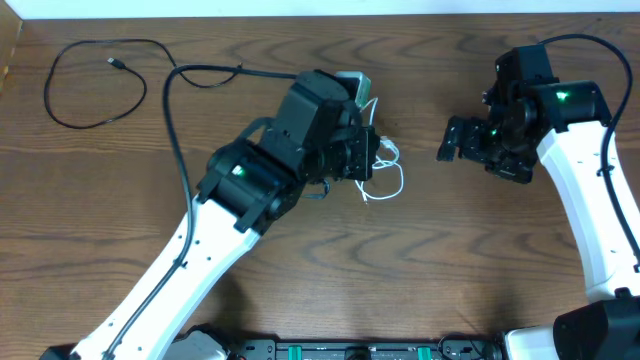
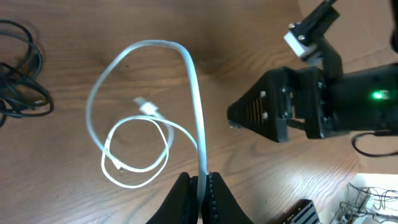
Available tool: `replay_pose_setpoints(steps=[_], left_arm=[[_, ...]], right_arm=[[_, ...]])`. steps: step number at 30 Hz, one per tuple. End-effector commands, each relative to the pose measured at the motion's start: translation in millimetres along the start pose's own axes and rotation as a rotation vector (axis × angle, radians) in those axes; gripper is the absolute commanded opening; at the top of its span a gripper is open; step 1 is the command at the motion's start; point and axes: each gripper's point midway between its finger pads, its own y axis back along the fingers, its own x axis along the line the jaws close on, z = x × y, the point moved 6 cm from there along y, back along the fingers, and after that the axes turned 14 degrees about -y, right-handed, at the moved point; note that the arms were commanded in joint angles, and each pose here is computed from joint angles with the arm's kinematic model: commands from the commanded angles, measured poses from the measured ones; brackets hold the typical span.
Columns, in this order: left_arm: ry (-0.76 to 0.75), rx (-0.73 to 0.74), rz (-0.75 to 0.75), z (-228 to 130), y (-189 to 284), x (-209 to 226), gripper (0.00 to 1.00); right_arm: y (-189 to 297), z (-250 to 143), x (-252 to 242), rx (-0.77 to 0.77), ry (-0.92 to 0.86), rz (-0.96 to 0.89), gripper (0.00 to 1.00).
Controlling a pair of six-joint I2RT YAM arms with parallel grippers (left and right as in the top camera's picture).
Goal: Untangle cables
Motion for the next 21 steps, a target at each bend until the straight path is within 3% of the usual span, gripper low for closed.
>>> replay_pose_setpoints(steps=[1,6,16,21], left_arm=[[-0.023,-0.009,0.015,3,6,0,0.08],[0.006,0.066,0.036,-7,-9,7,0.07],[0.130,0.385,0.118,-56,-65,31,0.08],[0.163,0.501,0.045,-74,-88,25,0.08]], right_arm=[[-2,-2,1,0.005,0.025,-0.002,0.99],[-2,-2,1,0.004,0.025,-0.002,0.99],[-2,-2,1,0.004,0.025,-0.002,0.99],[-2,-2,1,0.003,0.025,-0.001,0.99]])
